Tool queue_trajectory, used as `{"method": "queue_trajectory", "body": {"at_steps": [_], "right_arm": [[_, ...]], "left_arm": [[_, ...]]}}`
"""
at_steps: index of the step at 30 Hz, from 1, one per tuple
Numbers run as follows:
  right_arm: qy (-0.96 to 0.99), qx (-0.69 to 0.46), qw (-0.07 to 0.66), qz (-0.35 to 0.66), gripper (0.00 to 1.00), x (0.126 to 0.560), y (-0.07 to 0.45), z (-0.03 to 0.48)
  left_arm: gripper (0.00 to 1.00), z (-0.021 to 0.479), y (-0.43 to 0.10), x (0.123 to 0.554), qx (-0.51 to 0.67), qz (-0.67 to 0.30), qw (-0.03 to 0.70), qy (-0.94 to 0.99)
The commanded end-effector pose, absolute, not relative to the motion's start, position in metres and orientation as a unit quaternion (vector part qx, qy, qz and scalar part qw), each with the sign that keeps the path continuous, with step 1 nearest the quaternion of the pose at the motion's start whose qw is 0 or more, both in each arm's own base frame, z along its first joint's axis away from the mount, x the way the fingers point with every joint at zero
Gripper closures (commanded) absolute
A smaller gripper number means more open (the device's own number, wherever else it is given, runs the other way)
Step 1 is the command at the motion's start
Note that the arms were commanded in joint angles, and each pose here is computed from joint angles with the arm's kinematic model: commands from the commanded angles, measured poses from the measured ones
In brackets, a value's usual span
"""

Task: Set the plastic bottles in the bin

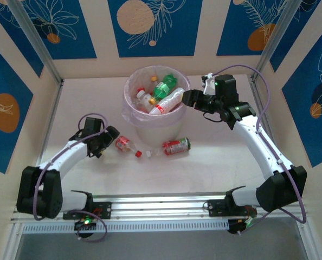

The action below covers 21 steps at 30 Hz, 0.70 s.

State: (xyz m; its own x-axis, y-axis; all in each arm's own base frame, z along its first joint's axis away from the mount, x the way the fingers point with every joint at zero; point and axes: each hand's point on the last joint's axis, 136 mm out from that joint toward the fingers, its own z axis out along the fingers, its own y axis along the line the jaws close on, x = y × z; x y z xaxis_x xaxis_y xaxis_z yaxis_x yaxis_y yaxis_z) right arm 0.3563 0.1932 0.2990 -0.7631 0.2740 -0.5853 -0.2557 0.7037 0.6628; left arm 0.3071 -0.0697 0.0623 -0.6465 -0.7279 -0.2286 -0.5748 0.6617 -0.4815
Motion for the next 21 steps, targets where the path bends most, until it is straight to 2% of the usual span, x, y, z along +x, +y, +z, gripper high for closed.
{"method": "queue_trajectory", "body": {"at_steps": [1,14,17,21], "right_arm": [[0.857,0.002,0.346,0.382,0.48,0.353,0.193,0.3],[0.861,0.004,0.34,0.378,0.48,0.356,0.195,0.294],[0.862,0.005,0.339,0.376,0.48,0.356,0.194,0.293],[0.863,0.005,0.338,0.376,0.48,0.357,0.195,0.292]], "left_arm": [[0.0,0.057,-0.072,0.321,-0.383,-0.202,0.209,0.877],[0.0,0.004,-0.073,0.333,-0.402,-0.182,0.178,0.88],[0.04,-0.005,-0.075,0.333,-0.403,-0.184,0.17,0.88],[0.14,-0.008,-0.073,0.331,-0.401,-0.176,0.17,0.883]]}}
